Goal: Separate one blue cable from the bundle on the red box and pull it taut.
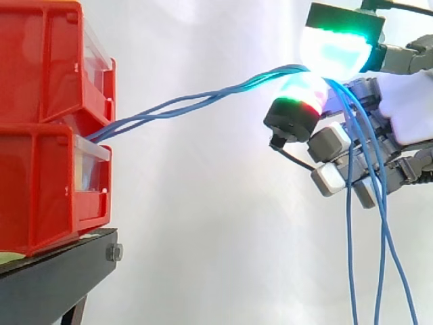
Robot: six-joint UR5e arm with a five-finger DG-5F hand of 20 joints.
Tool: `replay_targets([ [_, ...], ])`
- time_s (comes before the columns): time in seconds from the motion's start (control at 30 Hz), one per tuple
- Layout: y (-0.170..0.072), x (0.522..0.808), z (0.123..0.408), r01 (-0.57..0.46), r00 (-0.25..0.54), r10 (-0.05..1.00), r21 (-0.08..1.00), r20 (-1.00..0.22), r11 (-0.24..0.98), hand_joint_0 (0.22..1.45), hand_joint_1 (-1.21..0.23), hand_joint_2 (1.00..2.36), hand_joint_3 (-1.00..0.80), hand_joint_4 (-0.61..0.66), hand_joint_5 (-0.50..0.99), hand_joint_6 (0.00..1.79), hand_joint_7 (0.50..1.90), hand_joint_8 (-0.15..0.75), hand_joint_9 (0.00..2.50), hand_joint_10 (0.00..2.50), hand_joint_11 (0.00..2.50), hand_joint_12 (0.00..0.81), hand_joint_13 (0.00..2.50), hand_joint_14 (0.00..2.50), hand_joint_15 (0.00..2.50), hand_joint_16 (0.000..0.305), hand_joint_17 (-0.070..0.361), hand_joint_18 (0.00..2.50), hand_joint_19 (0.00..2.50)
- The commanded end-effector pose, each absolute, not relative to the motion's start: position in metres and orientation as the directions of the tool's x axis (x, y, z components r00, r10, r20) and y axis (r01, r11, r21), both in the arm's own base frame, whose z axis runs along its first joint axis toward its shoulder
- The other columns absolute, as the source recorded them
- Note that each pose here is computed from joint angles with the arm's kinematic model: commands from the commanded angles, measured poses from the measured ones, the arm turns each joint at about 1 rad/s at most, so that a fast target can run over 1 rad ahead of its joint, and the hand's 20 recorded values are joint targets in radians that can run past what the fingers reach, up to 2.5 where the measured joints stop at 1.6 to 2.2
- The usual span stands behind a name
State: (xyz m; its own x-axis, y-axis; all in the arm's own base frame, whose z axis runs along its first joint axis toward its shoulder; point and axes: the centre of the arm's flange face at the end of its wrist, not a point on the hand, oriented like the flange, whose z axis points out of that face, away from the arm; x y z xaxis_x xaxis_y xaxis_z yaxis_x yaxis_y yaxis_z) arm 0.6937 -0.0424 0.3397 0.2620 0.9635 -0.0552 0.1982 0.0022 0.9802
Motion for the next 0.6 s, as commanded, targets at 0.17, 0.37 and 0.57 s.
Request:
replay_targets([
  [0.17,-0.0423,0.6937,0.3396,0.199,0.26,0.964,0.98,-0.056,0.003,0.55,-0.82,1.0,-0.5,0.04,-0.18,0.88,1.11,0.331,0.9,0.02,1.03,0.388,0.86,0.02,0.66,0.048,0.109,0.87,0.74],
  [0.37,-0.0423,0.6934,0.3394,0.201,0.26,0.964,0.98,-0.056,0.003,0.46,-0.79,1.0,-0.5,0.08,-0.18,0.87,1.08,0.365,0.9,0.02,1.03,0.426,0.86,0.02,0.65,0.055,0.124,0.89,0.74],
  [0.57,-0.0424,0.6932,0.3393,0.201,0.262,0.964,0.98,-0.051,-0.003,0.43,-0.69,1.0,-0.5,0.09,-0.17,0.87,1.08,0.385,0.92,0.01,1.02,0.441,0.87,0.01,0.64,0.059,0.133,0.91,0.74],
])
